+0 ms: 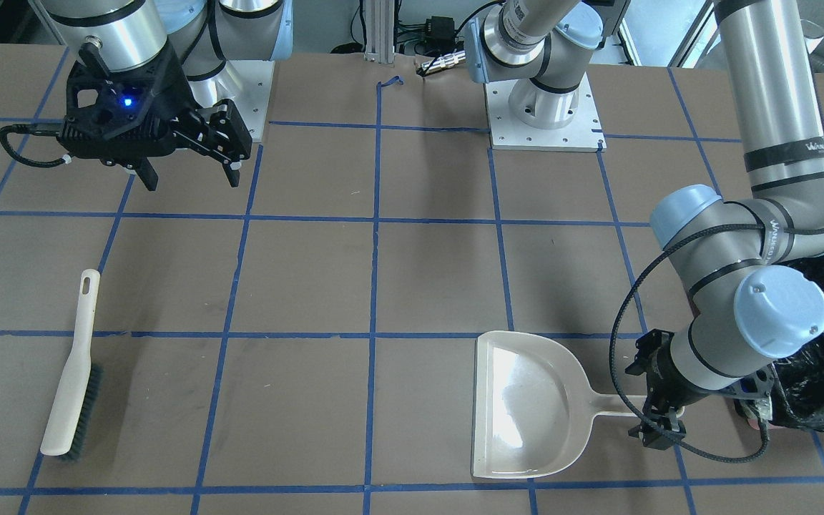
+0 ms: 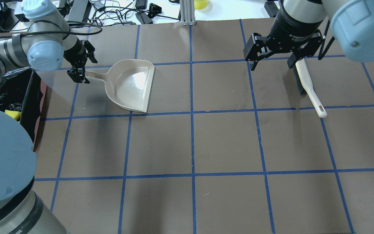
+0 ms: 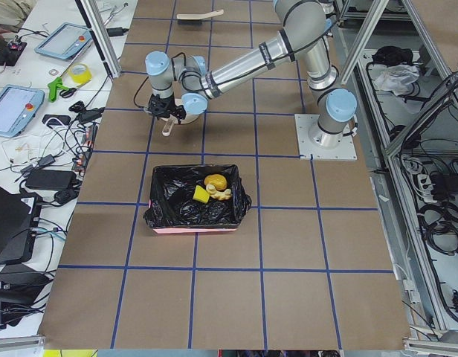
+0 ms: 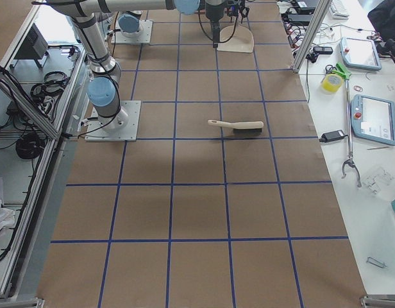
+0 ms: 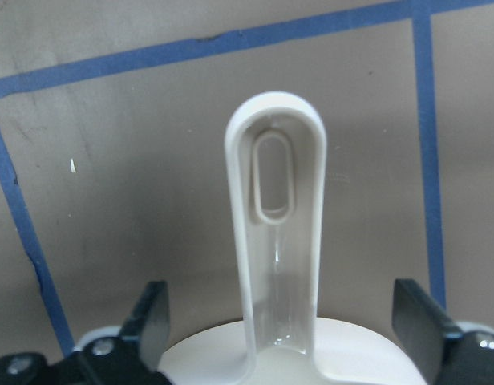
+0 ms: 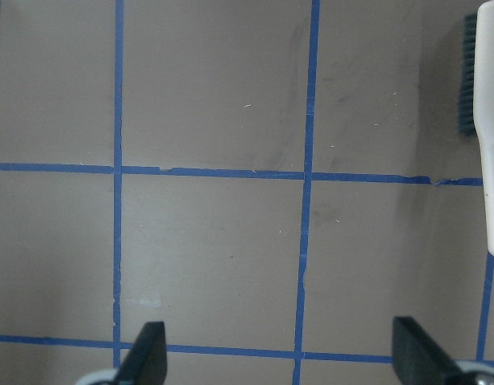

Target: Sweep and dump trash into bin

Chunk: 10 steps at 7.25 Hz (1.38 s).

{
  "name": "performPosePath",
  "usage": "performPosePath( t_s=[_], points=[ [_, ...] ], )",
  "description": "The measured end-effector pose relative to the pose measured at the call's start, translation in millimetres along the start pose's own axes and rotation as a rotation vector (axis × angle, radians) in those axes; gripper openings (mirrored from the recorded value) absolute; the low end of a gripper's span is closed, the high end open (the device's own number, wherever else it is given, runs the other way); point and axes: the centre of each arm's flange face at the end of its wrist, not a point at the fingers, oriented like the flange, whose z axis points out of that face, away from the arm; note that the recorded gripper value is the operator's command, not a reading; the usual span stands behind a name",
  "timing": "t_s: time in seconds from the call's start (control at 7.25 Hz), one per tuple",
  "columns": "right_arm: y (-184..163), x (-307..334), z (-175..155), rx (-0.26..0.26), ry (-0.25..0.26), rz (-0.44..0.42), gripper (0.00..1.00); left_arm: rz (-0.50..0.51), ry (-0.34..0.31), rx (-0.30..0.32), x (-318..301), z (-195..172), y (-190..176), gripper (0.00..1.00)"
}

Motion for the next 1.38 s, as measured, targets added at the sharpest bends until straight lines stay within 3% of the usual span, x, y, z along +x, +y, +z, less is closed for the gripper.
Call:
performPosePath(
  t_s=[0.55, 0.83, 1.38],
  points=[
    [0, 0, 0, 0.0, 0.0, 0.0, 1.0, 0.37, 0.048, 0.014, -19, -80, 17, 1.0],
    [0, 0, 0, 0.0, 0.0, 0.0, 1.0, 0.709, 0.06, 0.033, -34, -117, 28, 1.0],
    [0, 0, 0, 0.0, 0.0, 0.0, 1.0, 0.962, 0.01, -0.008, -73, -171, 49, 1.0]
  ],
)
